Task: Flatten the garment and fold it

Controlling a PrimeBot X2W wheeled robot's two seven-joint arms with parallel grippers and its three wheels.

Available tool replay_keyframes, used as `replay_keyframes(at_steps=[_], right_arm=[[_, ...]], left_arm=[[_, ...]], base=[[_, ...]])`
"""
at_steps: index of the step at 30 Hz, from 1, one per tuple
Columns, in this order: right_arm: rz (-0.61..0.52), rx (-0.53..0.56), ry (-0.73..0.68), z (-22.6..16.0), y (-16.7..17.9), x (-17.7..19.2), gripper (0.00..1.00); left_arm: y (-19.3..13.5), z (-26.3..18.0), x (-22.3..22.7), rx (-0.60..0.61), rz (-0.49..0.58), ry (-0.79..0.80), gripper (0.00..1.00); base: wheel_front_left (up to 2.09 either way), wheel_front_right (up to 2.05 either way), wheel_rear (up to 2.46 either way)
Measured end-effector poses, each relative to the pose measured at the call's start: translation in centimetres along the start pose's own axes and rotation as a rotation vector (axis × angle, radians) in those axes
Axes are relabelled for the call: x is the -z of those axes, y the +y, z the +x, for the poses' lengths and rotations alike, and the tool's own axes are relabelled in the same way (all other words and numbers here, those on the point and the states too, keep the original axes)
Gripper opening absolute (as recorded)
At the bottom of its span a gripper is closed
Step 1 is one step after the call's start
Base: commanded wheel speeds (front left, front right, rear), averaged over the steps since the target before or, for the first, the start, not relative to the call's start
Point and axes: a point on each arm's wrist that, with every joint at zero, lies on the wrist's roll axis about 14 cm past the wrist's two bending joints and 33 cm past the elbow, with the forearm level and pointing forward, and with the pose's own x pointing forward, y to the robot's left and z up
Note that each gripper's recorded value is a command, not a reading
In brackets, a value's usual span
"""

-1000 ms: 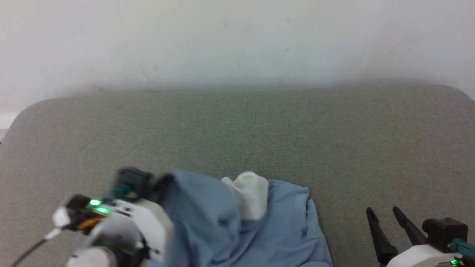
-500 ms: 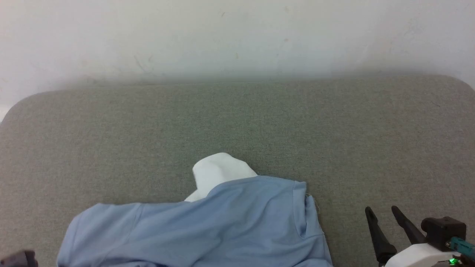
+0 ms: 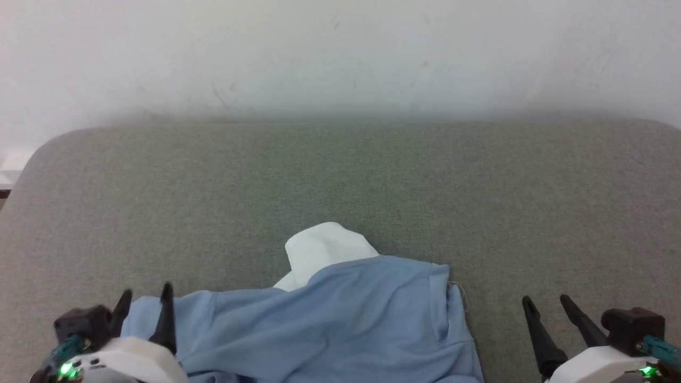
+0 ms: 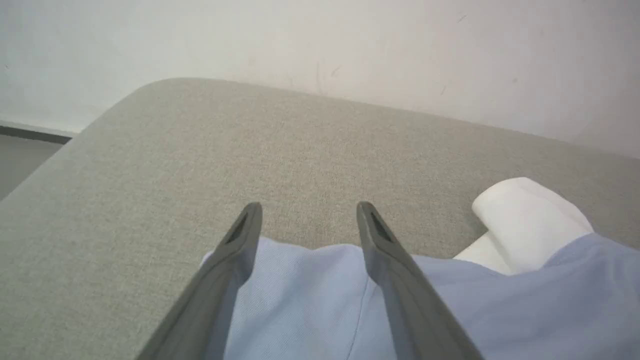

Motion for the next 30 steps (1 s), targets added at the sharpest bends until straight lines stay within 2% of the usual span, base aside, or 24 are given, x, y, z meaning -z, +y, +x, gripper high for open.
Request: replay_keyframes(at_steps=[5,10,17,22,23,25,28,30], right_arm=[[-0.014,-0.043,0.066,0.0,1.5,1.0,1.0],[-0.017,-0.11,0.219,0.0,3.2,3.8,1.0],[-0.073,-0.209,0.391,2.1,4.9,6.3,1.0],[-0.115,-0.253,0.559,2.5,5.4,9.4,1.0],[-0.121,-0.264,0.587,2.6,5.6,9.9,0.62],[-0.124,-0.296,0.647,2.7,6.2,10.3,0.0],[-0.108,-0.322,0.659,2.6,6.9,10.3,0.0],[-0.105,-0.311,0.592,3.1,6.5,9.3,0.0]], left_arm=[[-3.7,-0.4,-3.9,0.136,0.038,-0.206,1.0],[-5.5,-1.8,-5.5,0.174,0.04,-0.338,1.0],[-5.4,-3.0,-4.6,0.151,0.026,-0.351,1.0],[-4.8,-3.4,-4.0,0.127,0.023,-0.345,1.0],[-4.6,-3.5,-3.9,0.121,0.021,-0.345,1.0],[-4.3,-3.7,-3.8,0.106,0.018,-0.344,1.0],[-4.2,-3.6,-3.8,0.101,0.015,-0.345,1.0],[-4.2,-3.5,-3.8,0.102,0.015,-0.343,1.0]], base=[[0.0,0.0,0.0],[0.0,0.0,0.0],[0.0,0.0,0.0],[0.0,0.0,0.0],[0.0,0.0,0.0],[0.0,0.0,0.0],[0.0,0.0,0.0],[0.0,0.0,0.0]])
